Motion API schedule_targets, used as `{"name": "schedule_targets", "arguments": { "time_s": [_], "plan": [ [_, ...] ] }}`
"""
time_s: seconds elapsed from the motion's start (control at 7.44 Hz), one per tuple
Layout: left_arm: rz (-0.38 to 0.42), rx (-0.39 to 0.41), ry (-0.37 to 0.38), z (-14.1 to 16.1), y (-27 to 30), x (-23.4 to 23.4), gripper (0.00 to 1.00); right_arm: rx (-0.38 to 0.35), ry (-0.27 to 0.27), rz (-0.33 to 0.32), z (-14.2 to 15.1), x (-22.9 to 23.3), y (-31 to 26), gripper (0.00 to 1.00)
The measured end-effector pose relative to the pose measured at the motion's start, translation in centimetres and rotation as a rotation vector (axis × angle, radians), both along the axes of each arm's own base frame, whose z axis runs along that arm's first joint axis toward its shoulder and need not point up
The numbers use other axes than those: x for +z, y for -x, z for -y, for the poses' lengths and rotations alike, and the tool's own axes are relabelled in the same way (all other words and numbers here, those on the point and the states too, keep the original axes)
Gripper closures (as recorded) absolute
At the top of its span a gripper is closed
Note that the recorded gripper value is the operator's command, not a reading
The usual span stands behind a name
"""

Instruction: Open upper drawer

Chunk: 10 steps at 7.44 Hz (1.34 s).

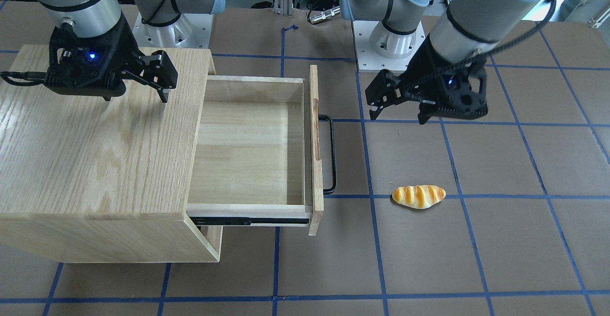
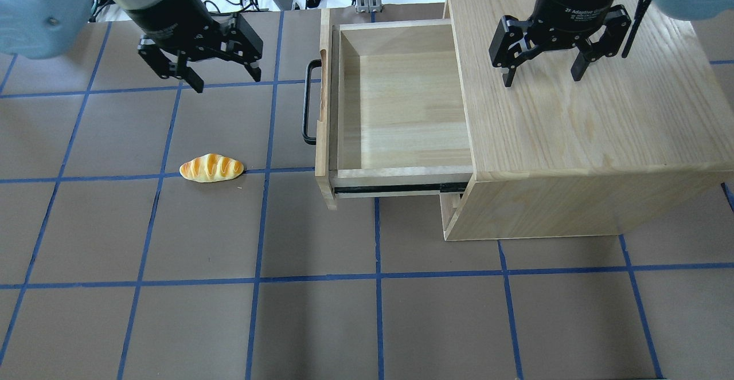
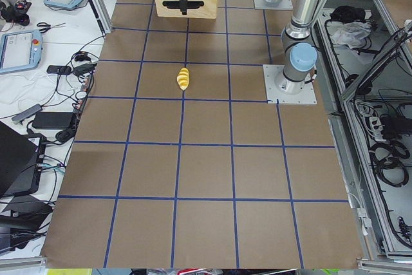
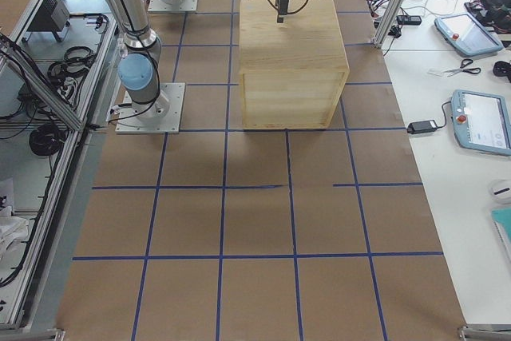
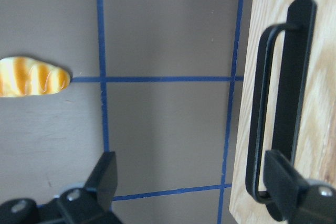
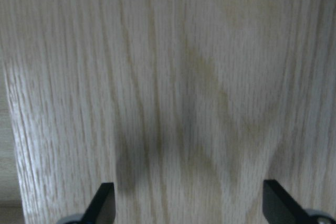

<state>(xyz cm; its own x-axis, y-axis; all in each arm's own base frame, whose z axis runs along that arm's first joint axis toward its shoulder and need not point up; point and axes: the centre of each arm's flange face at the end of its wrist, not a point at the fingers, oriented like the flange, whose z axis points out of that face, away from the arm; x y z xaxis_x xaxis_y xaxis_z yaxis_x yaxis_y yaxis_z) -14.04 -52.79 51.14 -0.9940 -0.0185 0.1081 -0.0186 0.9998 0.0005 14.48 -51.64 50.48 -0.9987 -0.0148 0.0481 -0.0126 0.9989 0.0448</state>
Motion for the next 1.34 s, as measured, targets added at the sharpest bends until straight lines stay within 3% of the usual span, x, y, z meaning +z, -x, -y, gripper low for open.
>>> {"name": "schedule_targets", "arguments": {
  "time_s": [0.13,0.4,1.07,1.34],
  "plan": [
    [0.061,-0.014,0.021,-1.9,-0.4,3.1,0.0,0.0,0.0,0.0,0.0,0.0,0.0,0.0],
    [0.11,-0.025,0.047,-3.7,-0.6,5.3,0.0,-0.001,0.0,0.0,0.0,0.0,0.0,0.0],
    [0.136,-0.071,0.145,-1.8,-1.3,5.0,0.0,-0.001,0.0,0.0,0.0,0.0,0.0,0.0],
    [0.138,-0.071,0.145,-1.6,-1.3,4.0,0.0,0.0,0.0,0.0,0.0,0.0,0.0,0.0]
  ]
}}
